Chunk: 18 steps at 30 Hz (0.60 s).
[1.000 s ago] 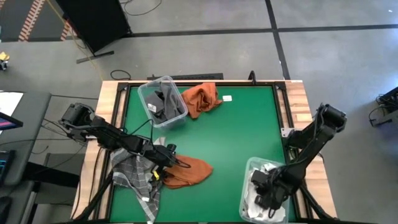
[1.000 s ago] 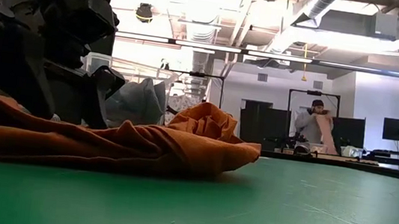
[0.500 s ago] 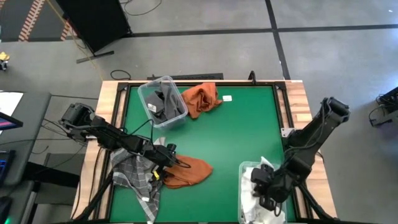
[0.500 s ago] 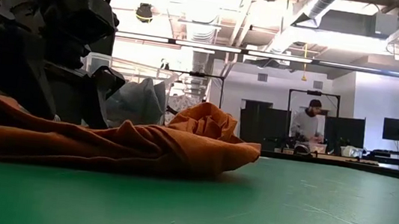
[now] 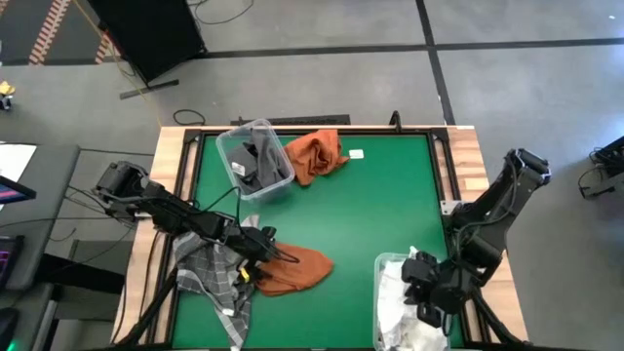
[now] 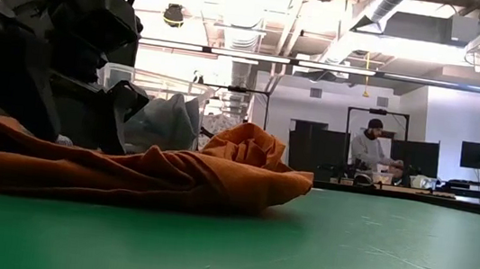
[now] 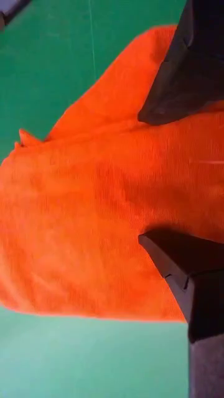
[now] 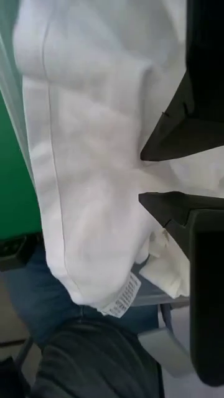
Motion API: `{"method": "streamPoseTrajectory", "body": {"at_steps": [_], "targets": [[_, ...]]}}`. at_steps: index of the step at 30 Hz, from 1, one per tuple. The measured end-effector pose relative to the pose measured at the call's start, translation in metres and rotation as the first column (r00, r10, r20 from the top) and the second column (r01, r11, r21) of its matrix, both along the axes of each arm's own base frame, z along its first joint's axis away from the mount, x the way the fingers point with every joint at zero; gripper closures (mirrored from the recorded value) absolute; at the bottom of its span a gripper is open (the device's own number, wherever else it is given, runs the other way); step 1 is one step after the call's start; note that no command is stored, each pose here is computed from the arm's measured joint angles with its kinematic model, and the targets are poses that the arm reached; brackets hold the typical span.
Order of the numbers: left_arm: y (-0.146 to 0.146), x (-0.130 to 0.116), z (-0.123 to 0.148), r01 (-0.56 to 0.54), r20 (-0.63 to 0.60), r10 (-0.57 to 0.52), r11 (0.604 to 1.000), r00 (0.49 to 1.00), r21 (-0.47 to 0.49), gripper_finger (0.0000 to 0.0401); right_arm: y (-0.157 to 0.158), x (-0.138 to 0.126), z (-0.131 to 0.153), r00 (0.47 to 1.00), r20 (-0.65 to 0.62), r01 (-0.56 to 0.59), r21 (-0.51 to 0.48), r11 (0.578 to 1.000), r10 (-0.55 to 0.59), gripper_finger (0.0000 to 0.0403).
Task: Sort towels by color in basket
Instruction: Put the white towel into the bottom transparent bin, then put the orange towel into the top transparent bin
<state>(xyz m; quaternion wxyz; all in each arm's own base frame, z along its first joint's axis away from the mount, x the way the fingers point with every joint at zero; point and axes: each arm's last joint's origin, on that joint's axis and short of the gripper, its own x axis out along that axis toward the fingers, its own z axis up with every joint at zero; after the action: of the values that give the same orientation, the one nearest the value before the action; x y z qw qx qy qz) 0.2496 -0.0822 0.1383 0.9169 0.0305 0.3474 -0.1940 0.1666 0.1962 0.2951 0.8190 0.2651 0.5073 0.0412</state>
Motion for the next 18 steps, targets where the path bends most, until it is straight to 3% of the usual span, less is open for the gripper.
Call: {"method": "streamPoseTrajectory", "body": {"at_steps": [6,13,18], "targets": [[-0.001,0.001,-0.002,-0.014,-0.020,0.014,0.999,1.000,-0.039,0.0123,-0.011,-0.010,0.022,0.999,0.018,0.028,-0.085,0.996,-0.026,0.0283],[-0.005,0.017,-0.031,-0.060,-0.055,0.060,0.998,0.997,-0.001,0.0127,-0.019,-0.019,0.046,0.992,0.118,0.068,-0.196,0.978,-0.046,0.0283],[-0.008,0.032,-0.038,-0.062,-0.055,0.065,0.996,0.996,0.067,0.0192,-0.023,-0.015,0.052,0.986,0.164,0.070,-0.244,0.967,-0.029,0.0283]]}}
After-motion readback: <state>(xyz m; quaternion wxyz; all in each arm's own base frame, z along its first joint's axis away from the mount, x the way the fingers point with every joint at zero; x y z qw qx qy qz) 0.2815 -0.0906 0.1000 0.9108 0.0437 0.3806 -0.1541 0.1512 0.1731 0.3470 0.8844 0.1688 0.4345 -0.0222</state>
